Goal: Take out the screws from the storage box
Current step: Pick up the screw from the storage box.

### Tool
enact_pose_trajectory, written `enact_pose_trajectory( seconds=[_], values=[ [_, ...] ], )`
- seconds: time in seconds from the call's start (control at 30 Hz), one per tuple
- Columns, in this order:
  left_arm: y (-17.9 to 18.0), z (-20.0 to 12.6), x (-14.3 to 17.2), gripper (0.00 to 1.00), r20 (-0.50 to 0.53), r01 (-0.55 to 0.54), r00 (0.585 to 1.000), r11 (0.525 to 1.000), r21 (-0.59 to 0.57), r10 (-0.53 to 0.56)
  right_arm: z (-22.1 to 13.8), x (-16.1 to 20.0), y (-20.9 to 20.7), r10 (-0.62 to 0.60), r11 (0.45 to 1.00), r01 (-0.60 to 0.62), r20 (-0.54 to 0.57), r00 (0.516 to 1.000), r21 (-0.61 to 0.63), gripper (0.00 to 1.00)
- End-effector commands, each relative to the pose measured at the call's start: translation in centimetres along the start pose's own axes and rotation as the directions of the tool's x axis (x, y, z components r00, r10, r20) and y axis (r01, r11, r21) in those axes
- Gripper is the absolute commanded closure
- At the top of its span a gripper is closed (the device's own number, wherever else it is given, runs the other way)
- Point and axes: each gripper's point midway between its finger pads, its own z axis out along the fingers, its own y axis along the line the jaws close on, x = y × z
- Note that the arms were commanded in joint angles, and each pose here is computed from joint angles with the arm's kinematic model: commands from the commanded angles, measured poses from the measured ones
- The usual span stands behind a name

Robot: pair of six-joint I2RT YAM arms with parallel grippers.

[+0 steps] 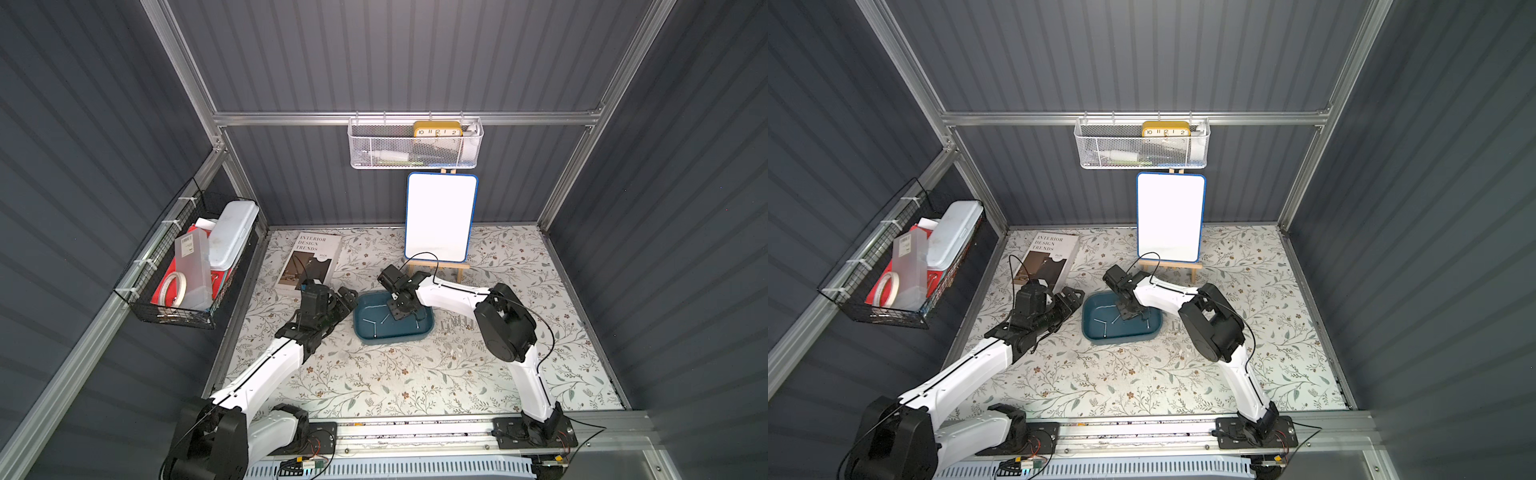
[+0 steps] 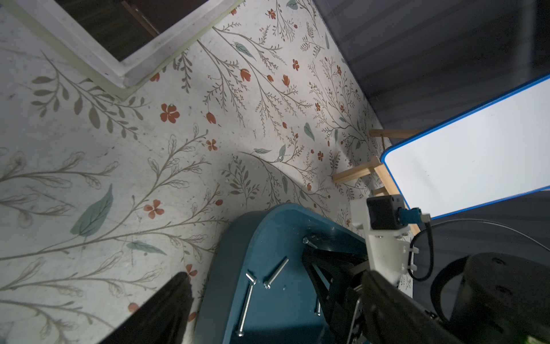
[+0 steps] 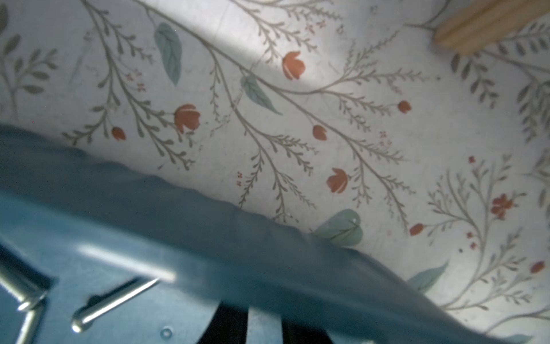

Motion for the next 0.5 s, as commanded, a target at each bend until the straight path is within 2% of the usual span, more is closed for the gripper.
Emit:
enact_pose_trajectory(
  seconds=[0.0,0.17,0.47],
  values=[
    [0.5,-0.4,0.1,0.07,0.008,0.015,1.000,1.000,-0.012,-0.015,0.8,2.2,0.0,0.003,1.000,-0.002,-0.077,0.997,0.007,0.71],
    [0.7,-0.2,0.3,0.07,-0.002,0.017,1.000,1.000,-0.017,-0.017,1.4,2.1,-0.2,-0.008,0.999,0.011,-0.093,0.996,0.039,0.66],
    [0.7,-0.1,0.6,0.07,-0.017,0.012,1.000,1.000,-0.011,-0.012,0.9,0.7,-1.0,-0.022,0.995,0.026,-0.043,0.999,0.097,0.63]
  ],
)
